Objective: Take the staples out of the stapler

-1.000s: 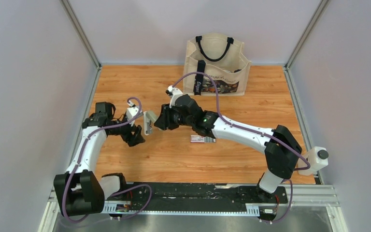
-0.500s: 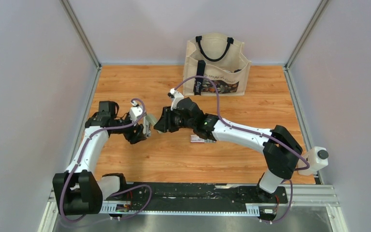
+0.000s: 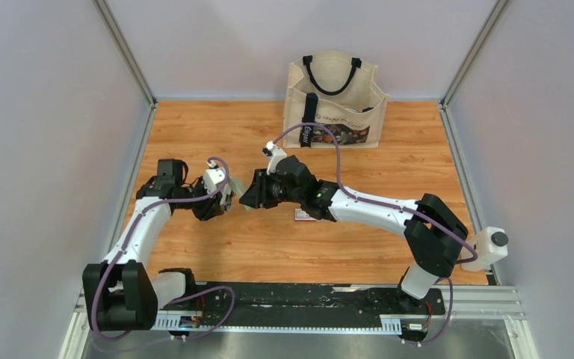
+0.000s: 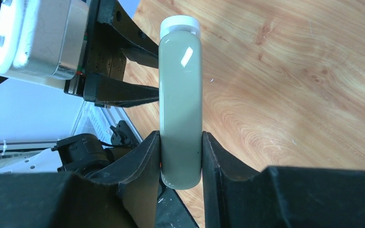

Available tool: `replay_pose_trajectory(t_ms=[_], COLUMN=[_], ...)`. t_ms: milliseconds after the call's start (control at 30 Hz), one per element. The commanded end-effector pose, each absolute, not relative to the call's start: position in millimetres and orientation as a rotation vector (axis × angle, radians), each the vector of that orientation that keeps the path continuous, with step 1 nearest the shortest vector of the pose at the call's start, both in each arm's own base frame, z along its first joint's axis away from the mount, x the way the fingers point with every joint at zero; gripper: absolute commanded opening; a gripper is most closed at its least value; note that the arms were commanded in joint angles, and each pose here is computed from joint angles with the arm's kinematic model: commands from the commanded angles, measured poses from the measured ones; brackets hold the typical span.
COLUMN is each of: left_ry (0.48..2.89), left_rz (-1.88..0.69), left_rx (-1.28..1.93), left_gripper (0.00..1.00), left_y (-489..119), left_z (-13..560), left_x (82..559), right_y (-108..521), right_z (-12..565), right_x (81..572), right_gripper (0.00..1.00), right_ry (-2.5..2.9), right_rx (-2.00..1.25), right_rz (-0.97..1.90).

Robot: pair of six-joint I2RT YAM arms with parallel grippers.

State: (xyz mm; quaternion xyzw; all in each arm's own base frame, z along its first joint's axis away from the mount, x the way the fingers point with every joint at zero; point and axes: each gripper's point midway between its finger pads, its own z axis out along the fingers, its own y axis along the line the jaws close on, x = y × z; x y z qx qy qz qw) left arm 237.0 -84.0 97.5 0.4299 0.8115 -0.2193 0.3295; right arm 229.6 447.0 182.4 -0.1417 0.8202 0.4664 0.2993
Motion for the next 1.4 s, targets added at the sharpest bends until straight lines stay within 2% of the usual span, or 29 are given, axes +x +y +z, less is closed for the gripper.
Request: replay_pose_trajectory(t_ms=[0, 67, 367, 700, 1000, 1233, 1367], left_ry=[2.01, 2.001, 1.944, 1.926, 1.924, 1.936, 1.906], left_rz=[-0.48, -0.441, -0.16, 0.016, 0.194, 0.2, 0.096], left_rx=[1.14, 1.144, 1.166, 1.178, 1.117, 1.017, 1.052], left_gripper=[0.4, 0.34, 0.23, 0.2, 0.12, 0.08, 0.09], left_y=[-84.8, -82.8, -57.8, -38.0, -15.6, -12.7, -34.4], left_z=[110.4, 107.5, 108.2, 106.8, 102.7, 111.2, 118.7], left_x=[250.8, 253.2, 275.2, 294.8, 312.4, 320.5, 311.5], right_y=[456.3, 455.8, 447.9, 444.0, 428.5, 421.1, 422.9], right_z=[210.4, 206.7, 175.7, 158.4, 134.4, 118.6, 116.9], right_x=[219.9, 217.4, 201.3, 184.1, 177.2, 169.5, 168.8], right_gripper=[0.0, 0.0, 0.0, 0.0, 0.0, 0.0, 0.0], right_ry=[2.092, 2.1, 2.17, 2.146, 2.184, 2.204, 2.204], right_rx=[-0.397, -0.41, -0.484, -0.559, -0.607, -0.632, -0.634], right_rz=[1.365, 1.36, 1.278, 1.205, 1.08, 1.047, 1.034])
